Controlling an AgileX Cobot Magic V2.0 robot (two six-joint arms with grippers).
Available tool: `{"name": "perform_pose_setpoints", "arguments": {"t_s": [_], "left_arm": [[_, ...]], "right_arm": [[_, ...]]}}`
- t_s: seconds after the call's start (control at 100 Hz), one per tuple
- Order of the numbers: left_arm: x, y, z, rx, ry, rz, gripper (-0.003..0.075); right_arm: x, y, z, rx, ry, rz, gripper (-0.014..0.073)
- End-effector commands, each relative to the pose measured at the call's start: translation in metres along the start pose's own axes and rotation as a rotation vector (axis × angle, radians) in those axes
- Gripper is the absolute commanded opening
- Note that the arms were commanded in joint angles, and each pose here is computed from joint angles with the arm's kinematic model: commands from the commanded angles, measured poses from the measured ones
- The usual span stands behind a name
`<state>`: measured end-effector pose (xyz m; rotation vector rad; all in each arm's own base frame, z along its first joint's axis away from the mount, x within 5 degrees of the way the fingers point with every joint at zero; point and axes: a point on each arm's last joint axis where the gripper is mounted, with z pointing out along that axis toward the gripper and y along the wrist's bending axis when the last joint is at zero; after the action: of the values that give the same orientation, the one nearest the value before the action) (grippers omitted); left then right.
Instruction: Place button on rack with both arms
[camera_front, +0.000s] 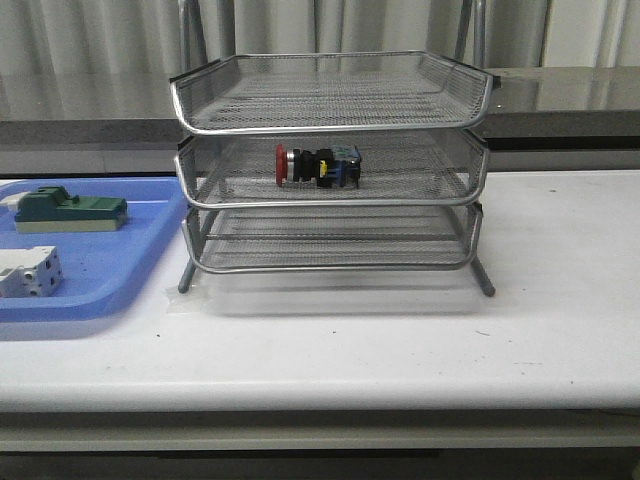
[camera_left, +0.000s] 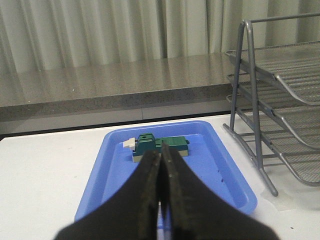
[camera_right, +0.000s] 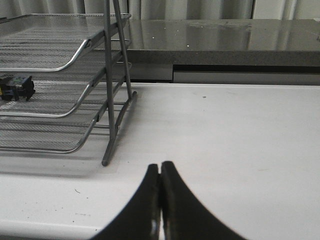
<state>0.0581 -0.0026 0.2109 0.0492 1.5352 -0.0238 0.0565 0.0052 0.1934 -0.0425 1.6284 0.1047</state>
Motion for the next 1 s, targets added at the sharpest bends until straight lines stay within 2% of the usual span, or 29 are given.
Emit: {"name": "perform_pose_setpoints", "arguments": {"t_s": [0.0, 0.24, 0.99], "left_arm": [[-0.011, -0.001, -0.003, 0.015, -0.123, -0.010, -0.0020], [0.001, -0.001, -0.004, 0.011, -0.128, -0.021, -0.0020], [0.001, 0.000, -0.004, -0.008, -0.127, -0.033, -0.0020]], "right_arm": [[-0.008, 0.000, -0.002, -0.001, -0.104, -0.009, -0.0057], [-0.008, 0.000, -0.002, -0.001, -0.104, -0.009, -0.0057], [-0.008, 0.000, -0.002, -0.001, -0.104, -0.009, -0.0057]]}}
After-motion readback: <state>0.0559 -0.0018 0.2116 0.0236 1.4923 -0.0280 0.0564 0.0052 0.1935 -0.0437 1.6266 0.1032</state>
